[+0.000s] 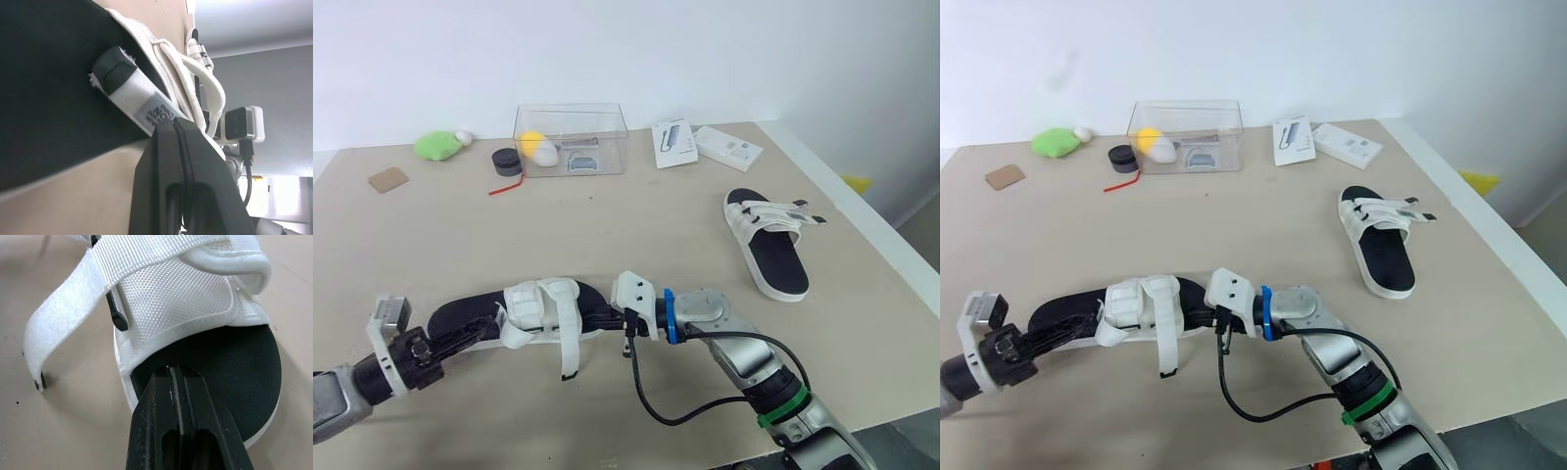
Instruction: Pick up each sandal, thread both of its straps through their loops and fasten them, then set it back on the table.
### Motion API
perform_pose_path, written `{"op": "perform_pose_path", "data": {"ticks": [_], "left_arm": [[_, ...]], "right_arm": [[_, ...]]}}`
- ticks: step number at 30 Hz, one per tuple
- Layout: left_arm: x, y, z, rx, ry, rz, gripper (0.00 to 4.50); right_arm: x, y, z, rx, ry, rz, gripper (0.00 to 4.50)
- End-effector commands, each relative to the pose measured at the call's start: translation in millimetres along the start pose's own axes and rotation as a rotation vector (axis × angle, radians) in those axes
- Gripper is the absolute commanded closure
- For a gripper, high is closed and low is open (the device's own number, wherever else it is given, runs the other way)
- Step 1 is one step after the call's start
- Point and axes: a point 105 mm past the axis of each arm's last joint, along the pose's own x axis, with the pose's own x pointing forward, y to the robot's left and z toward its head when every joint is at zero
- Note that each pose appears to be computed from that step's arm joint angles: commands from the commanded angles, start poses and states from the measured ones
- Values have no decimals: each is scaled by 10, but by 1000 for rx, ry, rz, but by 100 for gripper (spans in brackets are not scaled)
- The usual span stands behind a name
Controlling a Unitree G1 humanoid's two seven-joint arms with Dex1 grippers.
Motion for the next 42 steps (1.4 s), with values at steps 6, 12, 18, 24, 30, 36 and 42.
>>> {"op": "perform_pose_path", "data": {"ticks": [6,12,18,24,30,36,42], "left_arm": [[26,-71,-118,-4,22,-59,60],[192,-61,-132,-10,-17,-74,5],[349,-52,-62,-20,-87,-70,5],[347,-9,2,-39,-137,-51,94],[305,-4,40,-31,-170,-32,286],[238,5,146,-25,-205,-19,445],[153,-197,236,67,-180,-85,445]], "right_arm": [[19,56,-221,48,73,10,450],[14,56,-225,48,76,8,450],[7,47,-226,43,80,6,450],[2,39,-226,42,81,4,450],[5,42,-224,42,80,6,450],[8,37,-223,44,78,6,450],[10,32,-220,44,77,5,450]]}}
